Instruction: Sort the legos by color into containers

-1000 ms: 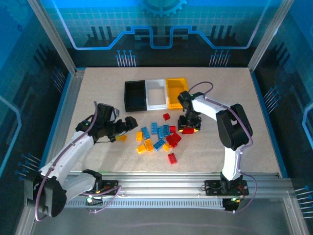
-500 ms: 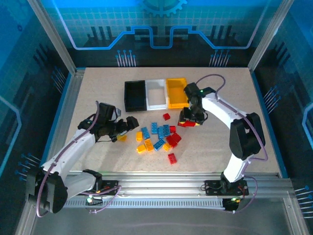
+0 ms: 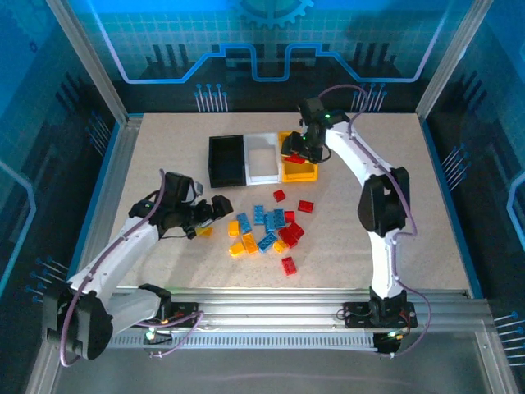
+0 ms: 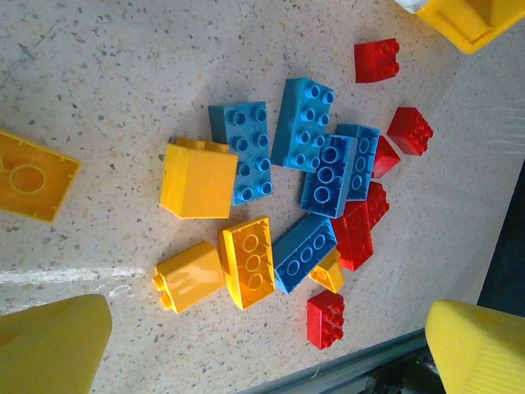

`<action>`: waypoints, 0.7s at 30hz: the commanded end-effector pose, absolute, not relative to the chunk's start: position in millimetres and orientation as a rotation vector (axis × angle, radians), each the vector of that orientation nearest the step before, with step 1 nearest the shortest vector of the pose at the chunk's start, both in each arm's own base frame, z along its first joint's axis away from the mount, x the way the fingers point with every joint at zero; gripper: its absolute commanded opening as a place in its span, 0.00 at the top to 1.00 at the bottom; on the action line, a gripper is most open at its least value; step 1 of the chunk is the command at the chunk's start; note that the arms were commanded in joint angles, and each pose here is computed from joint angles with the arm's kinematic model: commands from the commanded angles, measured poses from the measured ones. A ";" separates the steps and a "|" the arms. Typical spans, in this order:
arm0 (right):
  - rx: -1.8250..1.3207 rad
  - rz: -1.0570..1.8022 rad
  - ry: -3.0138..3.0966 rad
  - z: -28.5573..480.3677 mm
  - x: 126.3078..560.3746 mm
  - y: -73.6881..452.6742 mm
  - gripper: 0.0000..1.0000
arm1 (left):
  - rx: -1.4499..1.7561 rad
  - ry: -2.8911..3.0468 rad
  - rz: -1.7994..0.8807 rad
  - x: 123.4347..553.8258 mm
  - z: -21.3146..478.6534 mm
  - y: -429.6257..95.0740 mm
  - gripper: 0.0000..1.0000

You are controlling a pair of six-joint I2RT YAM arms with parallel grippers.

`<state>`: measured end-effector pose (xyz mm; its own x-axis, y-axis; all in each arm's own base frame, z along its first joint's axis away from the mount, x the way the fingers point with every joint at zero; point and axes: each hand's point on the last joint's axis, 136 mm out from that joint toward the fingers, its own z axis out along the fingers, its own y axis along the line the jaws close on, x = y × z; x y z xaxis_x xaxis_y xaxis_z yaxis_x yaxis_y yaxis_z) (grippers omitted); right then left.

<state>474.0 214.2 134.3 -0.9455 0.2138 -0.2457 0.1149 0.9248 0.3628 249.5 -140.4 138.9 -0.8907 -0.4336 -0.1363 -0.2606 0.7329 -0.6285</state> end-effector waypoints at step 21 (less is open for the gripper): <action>0.270 0.415 2.795 146.5 484.7 192.5 0.20 | -0.512 2.673 -0.918 238.8 146.1 -141.4 0.01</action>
<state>494.7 200.0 110.0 -0.9435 0.2493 -0.2181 0.1708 0.9304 0.3244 238.3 -137.4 145.0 -0.8910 -0.4332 -0.1354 -0.2611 0.7333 -0.6278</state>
